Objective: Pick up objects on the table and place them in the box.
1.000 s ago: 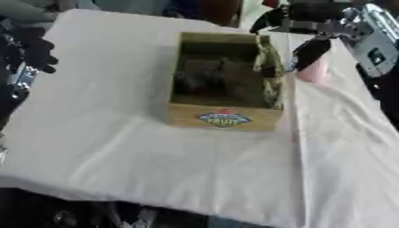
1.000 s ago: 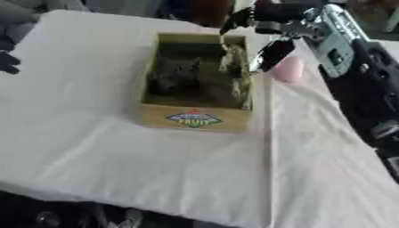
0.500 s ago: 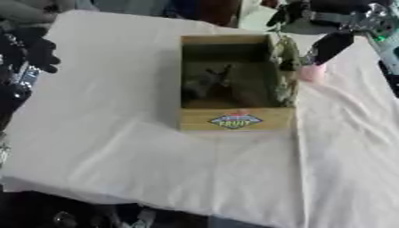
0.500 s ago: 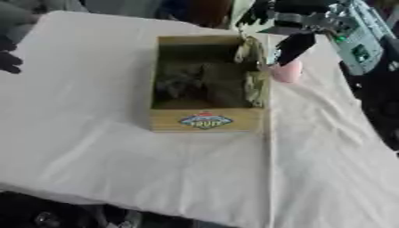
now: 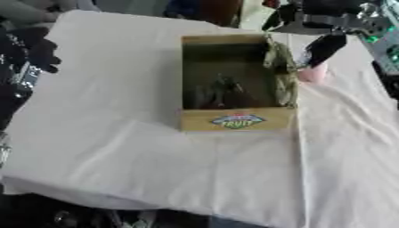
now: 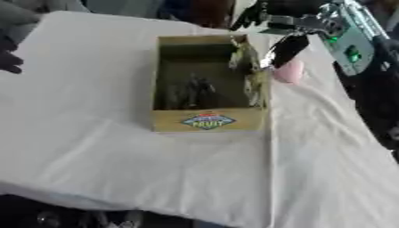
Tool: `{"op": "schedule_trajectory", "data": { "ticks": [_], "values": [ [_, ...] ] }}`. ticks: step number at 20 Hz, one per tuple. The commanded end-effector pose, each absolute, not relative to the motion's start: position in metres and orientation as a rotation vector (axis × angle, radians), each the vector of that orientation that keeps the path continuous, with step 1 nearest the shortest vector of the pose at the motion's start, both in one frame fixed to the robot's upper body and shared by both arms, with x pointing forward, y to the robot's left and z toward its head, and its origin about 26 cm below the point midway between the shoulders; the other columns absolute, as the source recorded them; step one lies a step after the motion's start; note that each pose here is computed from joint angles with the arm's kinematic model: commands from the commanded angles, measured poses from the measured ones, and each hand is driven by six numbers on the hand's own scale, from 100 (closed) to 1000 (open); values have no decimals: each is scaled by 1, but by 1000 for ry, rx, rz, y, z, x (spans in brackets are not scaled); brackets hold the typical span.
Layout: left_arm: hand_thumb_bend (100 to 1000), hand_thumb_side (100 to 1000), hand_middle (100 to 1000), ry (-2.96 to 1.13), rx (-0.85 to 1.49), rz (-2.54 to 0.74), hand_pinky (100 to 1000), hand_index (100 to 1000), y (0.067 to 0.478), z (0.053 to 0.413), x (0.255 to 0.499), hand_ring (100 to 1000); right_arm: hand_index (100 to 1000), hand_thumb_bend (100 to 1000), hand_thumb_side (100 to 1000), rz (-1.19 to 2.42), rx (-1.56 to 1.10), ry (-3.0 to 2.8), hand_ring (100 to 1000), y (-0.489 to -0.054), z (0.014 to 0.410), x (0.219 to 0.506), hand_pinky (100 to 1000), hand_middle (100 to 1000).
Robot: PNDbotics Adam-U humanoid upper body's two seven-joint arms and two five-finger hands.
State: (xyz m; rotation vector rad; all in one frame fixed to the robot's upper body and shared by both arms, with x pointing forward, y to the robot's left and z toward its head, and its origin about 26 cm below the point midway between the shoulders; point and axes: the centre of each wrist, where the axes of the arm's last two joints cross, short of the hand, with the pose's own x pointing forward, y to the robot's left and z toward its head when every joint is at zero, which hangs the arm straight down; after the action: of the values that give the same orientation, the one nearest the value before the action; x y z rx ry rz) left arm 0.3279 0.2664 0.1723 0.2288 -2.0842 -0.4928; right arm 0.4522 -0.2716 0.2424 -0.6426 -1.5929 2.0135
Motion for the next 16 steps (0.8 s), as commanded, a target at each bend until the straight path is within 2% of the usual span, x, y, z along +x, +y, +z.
{"op": "schedule_trajectory", "data": {
  "ticks": [1,9,16],
  "values": [
    [569,711,615,-2104,247,-511,582,797,270,181,327,596,923,543,631,2196,-625,-1548,857,-257,249,457,809,853],
    [568,711,615,-2105,236,-517,582,798,268,181,327,596,944,578,668,2360,-587,-1523,876,-215,234,463,825,877],
    [566,711,616,-2106,238,-516,582,798,268,181,327,597,943,591,672,2376,-561,-1436,873,-221,212,468,822,874]
  ]
}}
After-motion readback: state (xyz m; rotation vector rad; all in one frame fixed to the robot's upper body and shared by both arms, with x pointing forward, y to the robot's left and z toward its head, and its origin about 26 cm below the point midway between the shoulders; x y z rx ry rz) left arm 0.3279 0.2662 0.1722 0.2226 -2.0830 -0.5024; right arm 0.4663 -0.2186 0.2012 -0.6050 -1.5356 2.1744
